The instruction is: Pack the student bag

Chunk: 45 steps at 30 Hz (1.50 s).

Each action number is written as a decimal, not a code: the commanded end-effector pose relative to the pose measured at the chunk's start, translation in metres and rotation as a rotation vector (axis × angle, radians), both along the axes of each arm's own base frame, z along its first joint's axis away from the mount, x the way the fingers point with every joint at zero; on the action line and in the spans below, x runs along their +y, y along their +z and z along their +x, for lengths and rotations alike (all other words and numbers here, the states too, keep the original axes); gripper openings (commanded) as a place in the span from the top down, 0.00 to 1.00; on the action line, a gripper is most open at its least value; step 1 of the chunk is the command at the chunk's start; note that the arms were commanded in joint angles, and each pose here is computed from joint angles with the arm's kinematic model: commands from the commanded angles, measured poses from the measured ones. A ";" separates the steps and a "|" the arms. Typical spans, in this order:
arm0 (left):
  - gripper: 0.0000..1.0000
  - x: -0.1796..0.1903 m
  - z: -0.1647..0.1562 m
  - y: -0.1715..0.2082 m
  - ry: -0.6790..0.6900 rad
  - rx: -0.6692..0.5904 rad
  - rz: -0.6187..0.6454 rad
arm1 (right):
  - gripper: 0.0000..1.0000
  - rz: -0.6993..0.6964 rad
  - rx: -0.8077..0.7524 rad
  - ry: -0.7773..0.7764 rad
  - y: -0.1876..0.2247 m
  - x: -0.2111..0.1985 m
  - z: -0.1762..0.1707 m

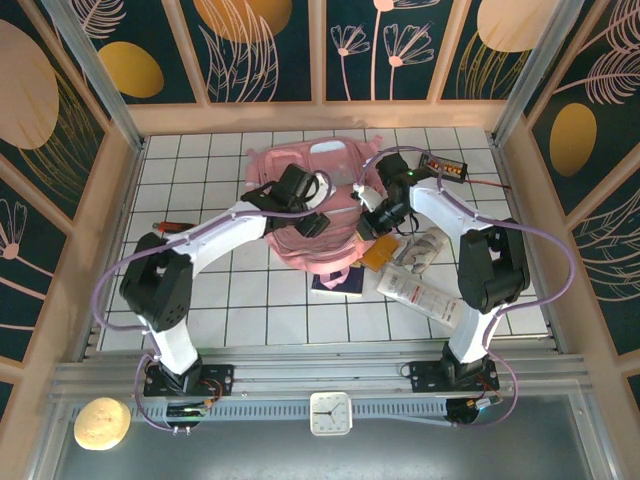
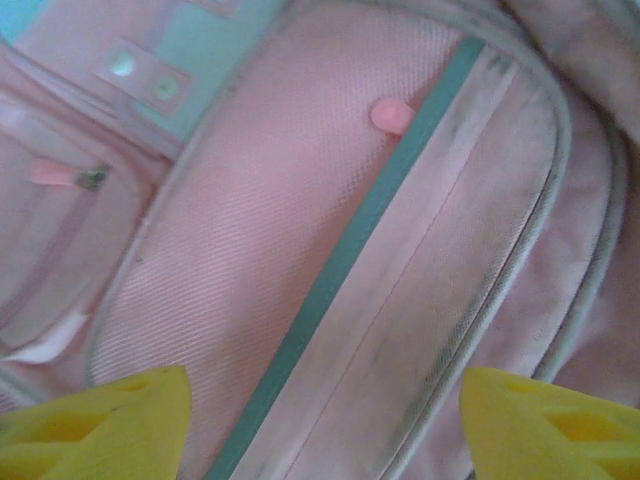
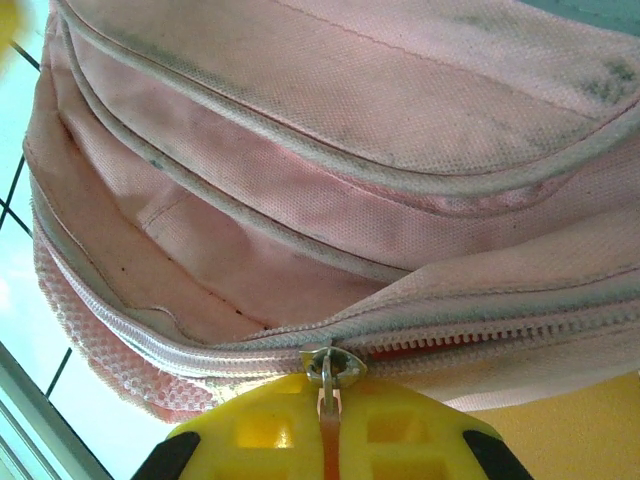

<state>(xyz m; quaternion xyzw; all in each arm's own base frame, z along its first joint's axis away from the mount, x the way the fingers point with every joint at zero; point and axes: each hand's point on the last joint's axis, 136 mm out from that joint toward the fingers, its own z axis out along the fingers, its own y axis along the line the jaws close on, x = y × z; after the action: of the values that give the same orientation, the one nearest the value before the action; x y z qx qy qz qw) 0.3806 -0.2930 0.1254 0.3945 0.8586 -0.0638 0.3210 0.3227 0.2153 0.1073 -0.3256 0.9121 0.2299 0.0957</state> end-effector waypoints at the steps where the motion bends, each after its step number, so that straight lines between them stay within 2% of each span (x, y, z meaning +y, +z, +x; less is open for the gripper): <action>1: 0.29 -0.009 -0.013 -0.025 -0.098 0.078 0.046 | 1.00 0.043 -0.014 0.009 0.013 0.009 0.004; 9: 0.29 -0.013 -0.007 -0.051 -0.112 0.115 0.087 | 1.00 0.049 -0.012 0.011 0.014 0.011 0.003; 10: 0.32 -0.014 -0.003 -0.054 -0.104 0.114 0.097 | 1.00 0.050 -0.011 0.015 0.013 0.011 0.002; 12: 0.42 -0.013 0.005 -0.060 -0.082 0.109 0.121 | 1.00 0.049 -0.007 0.017 0.011 0.012 0.002; 14: 0.61 -0.015 0.009 -0.068 -0.080 0.124 0.134 | 1.00 0.046 0.000 0.017 0.009 0.013 0.002; 16: 0.76 -0.018 0.009 -0.074 -0.085 0.151 0.144 | 1.00 0.039 0.006 0.017 0.006 0.012 0.002; 20: 0.87 -0.017 0.008 -0.077 -0.060 0.198 0.136 | 1.00 -0.001 0.012 0.007 0.002 0.008 0.003; 26: 0.94 -0.017 0.026 -0.031 0.072 0.255 -0.088 | 1.00 -0.045 0.035 -0.051 -0.002 0.005 0.002; 30: 0.94 -0.026 0.018 -0.018 0.028 0.307 -0.143 | 1.00 -0.049 -0.025 -0.088 0.005 0.006 0.020; 31: 1.00 -0.030 0.014 -0.017 0.008 0.330 -0.160 | 1.00 -0.049 -0.041 -0.093 0.008 0.008 0.025; 33: 1.00 -0.035 0.008 -0.016 -0.013 0.358 -0.194 | 1.00 -0.045 -0.070 -0.105 0.013 0.010 0.036; 39: 1.00 -0.033 0.027 -0.010 0.103 0.333 -0.199 | 1.00 -0.099 -0.026 -0.065 0.009 0.025 0.023; 45: 1.00 -0.021 0.059 0.022 0.283 0.259 -0.208 | 1.00 -0.096 0.040 -0.075 0.014 0.045 0.002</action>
<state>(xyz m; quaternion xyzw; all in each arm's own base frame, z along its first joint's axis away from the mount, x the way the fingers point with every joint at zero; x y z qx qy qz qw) 0.4114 -0.3088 0.1102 0.2897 0.9240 -0.1475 0.2013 0.3413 0.2443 0.1139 -0.3001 0.9337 0.1697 0.0967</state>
